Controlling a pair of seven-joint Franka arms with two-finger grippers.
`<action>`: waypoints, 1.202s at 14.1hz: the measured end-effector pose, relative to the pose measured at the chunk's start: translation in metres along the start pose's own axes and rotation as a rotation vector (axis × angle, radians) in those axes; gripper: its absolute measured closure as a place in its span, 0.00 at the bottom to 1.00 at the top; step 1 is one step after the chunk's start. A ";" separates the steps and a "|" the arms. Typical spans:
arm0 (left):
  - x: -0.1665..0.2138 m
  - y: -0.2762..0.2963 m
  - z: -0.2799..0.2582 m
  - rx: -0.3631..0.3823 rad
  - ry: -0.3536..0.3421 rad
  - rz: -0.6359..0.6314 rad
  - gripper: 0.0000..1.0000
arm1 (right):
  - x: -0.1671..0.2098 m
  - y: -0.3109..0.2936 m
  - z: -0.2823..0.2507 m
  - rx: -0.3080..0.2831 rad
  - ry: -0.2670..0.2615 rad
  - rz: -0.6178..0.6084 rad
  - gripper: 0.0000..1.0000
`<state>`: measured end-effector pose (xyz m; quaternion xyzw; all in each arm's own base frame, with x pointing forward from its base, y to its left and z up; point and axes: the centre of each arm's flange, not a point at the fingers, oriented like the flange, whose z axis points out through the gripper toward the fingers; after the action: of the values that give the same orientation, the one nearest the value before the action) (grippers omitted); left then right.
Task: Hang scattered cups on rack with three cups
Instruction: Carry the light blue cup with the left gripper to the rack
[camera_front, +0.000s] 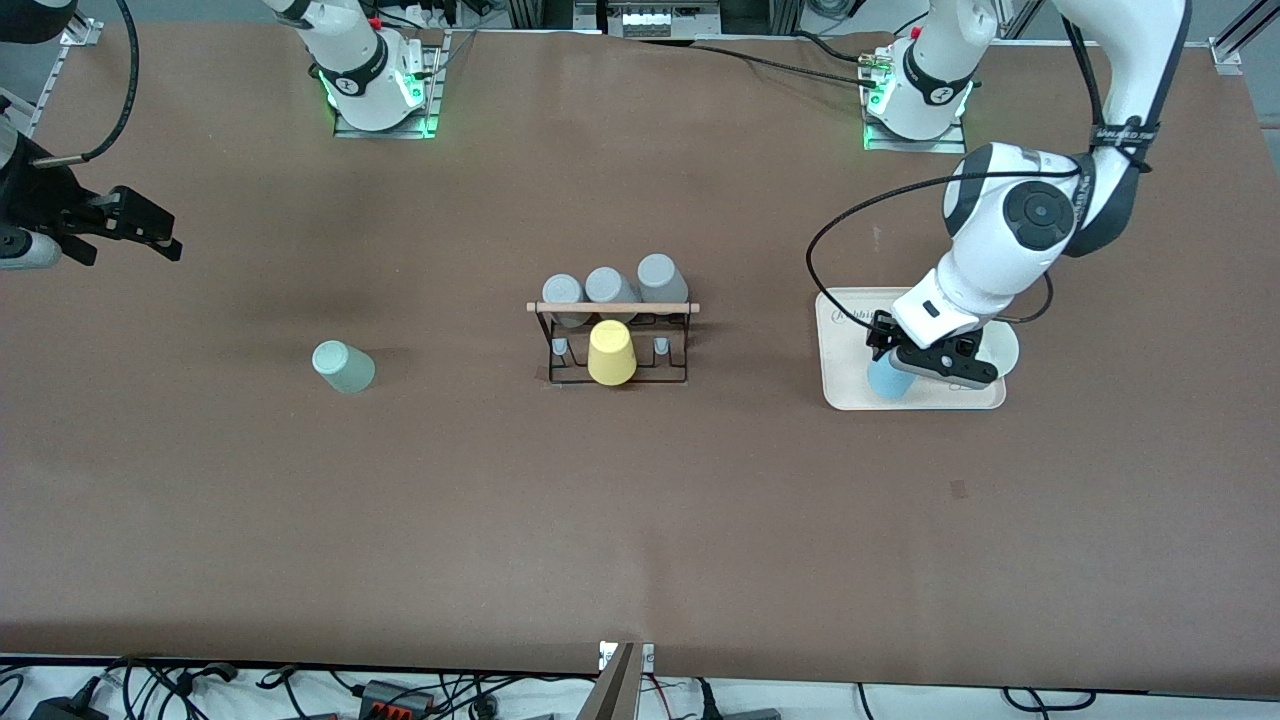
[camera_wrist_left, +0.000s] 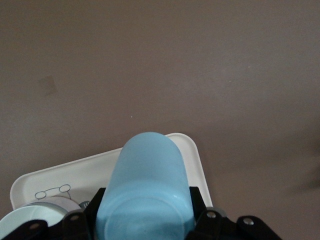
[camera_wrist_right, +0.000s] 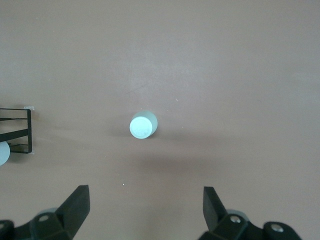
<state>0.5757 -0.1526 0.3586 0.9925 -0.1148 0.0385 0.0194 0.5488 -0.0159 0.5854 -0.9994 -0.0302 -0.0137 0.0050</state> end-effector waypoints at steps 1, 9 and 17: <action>0.017 0.015 -0.023 -0.005 -0.008 -0.006 0.31 | 0.000 0.000 0.000 0.000 0.000 0.000 0.00; 0.073 0.236 -0.054 -0.067 -0.028 -0.242 0.31 | 0.001 -0.006 -0.005 -0.001 0.011 -0.012 0.00; 0.052 0.317 -0.010 -0.059 -0.079 -0.247 0.31 | 0.000 0.000 -0.002 0.001 -0.013 -0.001 0.00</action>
<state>0.5521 -0.4725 0.3824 0.9988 0.0064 -0.0068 0.0485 0.5482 -0.0156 0.5877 -0.9995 -0.0310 -0.0071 0.0053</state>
